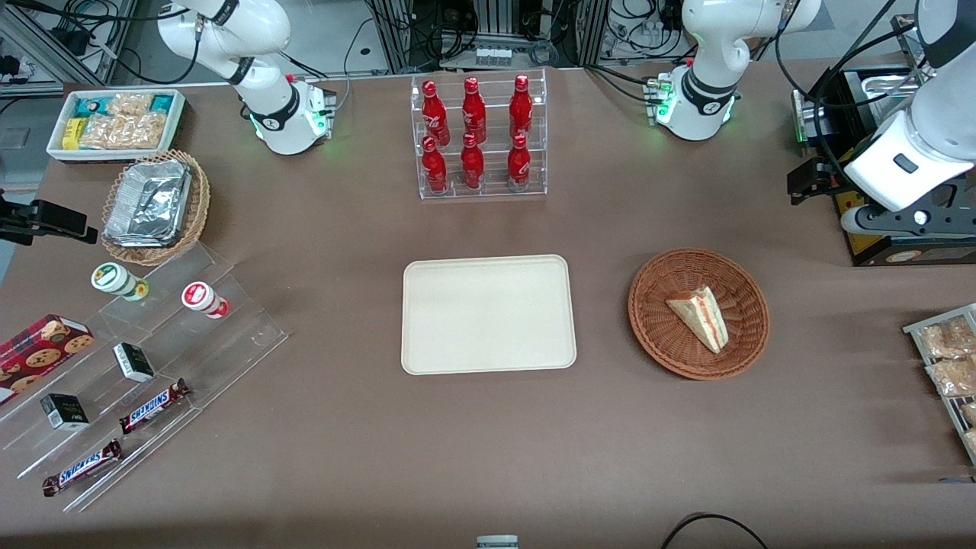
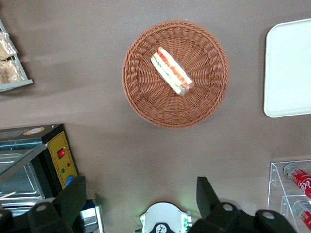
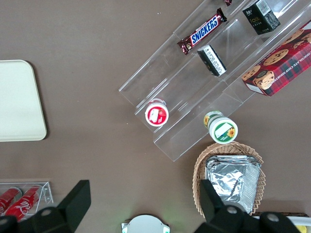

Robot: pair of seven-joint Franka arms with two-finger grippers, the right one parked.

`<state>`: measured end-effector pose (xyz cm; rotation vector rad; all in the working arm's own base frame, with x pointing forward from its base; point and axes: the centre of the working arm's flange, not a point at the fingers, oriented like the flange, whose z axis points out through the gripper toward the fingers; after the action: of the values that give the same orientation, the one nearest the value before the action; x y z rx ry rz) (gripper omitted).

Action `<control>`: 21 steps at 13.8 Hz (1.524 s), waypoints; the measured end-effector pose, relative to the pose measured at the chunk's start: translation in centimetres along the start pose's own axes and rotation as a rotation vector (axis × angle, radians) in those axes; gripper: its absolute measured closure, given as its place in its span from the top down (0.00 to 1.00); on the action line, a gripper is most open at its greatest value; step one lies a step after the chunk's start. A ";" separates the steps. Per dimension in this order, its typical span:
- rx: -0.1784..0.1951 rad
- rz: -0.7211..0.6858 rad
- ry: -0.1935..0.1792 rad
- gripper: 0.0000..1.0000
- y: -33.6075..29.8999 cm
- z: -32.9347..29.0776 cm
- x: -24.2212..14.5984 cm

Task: Place sandwich from basket to tray
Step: 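Move the left gripper over the sandwich in the wicker basket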

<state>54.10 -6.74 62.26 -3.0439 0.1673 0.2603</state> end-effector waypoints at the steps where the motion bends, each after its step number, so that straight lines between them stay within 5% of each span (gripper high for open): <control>1: -0.001 0.000 0.008 1.00 0.0 0.0 0.2; 4: -0.029 0.005 0.029 1.00 0.3 0.4 0.9; 6: -0.037 0.008 0.003 1.00 0.5 2.1 1.9; 12: -0.043 -0.003 0.016 1.00 1.4 12.2 5.7; 21: -0.076 -0.209 0.187 1.00 2.9 26.5 4.1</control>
<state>53.45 -7.59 35.32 -3.1241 -0.1521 -0.0329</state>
